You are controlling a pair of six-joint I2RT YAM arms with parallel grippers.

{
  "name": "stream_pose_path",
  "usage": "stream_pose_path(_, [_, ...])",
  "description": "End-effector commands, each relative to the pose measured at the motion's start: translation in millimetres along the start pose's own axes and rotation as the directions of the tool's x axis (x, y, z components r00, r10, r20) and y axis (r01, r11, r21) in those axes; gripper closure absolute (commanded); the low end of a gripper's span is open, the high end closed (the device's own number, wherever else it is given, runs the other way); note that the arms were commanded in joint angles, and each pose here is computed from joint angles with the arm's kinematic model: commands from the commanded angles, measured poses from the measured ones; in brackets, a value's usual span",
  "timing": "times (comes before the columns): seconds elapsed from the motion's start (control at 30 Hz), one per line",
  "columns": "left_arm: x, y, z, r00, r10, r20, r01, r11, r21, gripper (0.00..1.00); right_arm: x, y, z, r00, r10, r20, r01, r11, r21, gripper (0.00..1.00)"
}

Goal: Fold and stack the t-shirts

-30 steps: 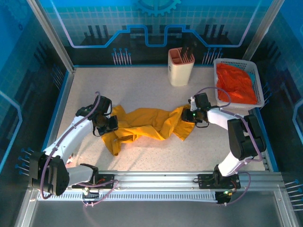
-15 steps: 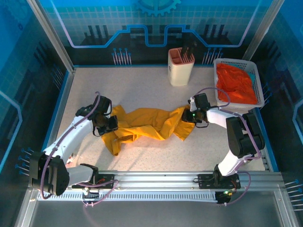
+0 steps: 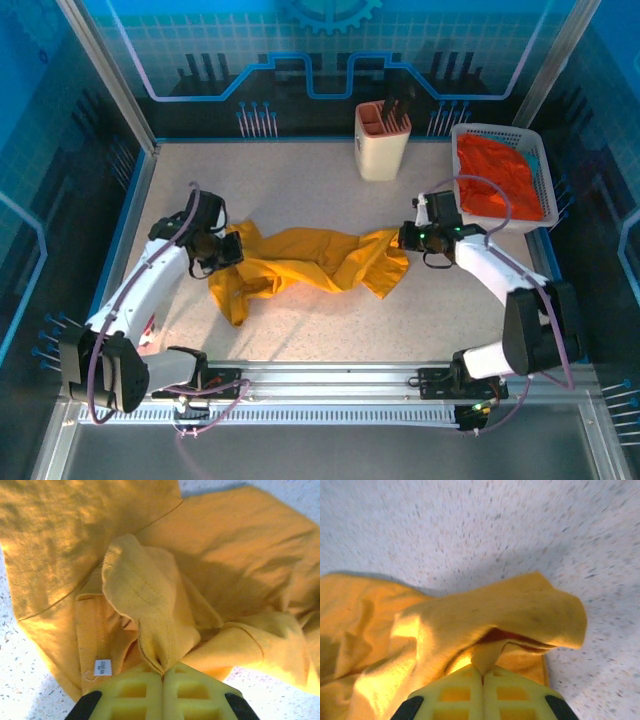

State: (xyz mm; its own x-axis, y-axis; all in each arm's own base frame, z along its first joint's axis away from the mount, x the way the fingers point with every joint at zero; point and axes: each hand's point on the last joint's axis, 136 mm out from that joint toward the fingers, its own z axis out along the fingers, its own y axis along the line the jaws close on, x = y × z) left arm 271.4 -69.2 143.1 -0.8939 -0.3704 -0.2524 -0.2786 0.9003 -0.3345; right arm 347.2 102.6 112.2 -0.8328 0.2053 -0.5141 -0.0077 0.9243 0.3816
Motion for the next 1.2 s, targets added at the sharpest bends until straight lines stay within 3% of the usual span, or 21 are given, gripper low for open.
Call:
stream_pose_path(0.0, [-16,-11,-9,1.0,0.017,0.006,-0.017,0.999,0.039,1.0,-8,-6,-22,0.996,0.082,0.04,-0.082,0.997,-0.006,1.0])
stream_pose_path(0.13, [-52,-22,-9,0.999,0.016,0.04,-0.017,0.999,0.038,1.0,-32,-8,-32,0.986,0.117,0.12,-0.117,0.993,-0.012,1.0])
stream_pose_path(0.37, [-146,-49,2,0.992,-0.012,0.126,0.003,0.997,0.075,1.0,-116,-1,-51,0.941,0.145,0.306,-0.148,0.989,-0.013,1.0])
stream_pose_path(0.5, [-201,-75,-17,0.976,0.0,0.219,-0.023,0.995,0.1,1.0,-150,7,-72,0.918,0.125,0.376,-0.132,0.991,-0.007,1.0])
stream_pose_path(0.63, [-220,-99,-56,0.959,0.011,0.283,-0.057,0.986,0.154,1.0,-149,16,-100,0.892,0.1,0.441,-0.096,0.995,-0.033,1.0])
stream_pose_path(0.73, [-204,-96,-76,0.945,0.019,0.326,-0.072,0.986,0.15,1.0,-126,14,-111,0.902,0.084,0.423,-0.085,0.996,-0.015,1.0])
stream_pose_path(0.83, [-167,-76,-81,0.948,0.025,0.318,-0.062,0.992,0.108,1.0,-88,14,-114,0.939,0.1,0.329,-0.096,0.995,-0.029,1.0])
stream_pose_path(0.93, [-117,-50,-76,0.958,0.034,0.285,-0.048,0.998,0.043,1.0,-41,28,-117,0.964,0.103,0.247,-0.084,0.993,-0.087,1.0])
stream_pose_path(1.17, [-12,5,-72,0.988,-0.011,0.152,0.022,0.997,-0.069,1.0,63,44,-110,0.997,0.071,-0.006,-0.071,0.995,-0.073,1.0])
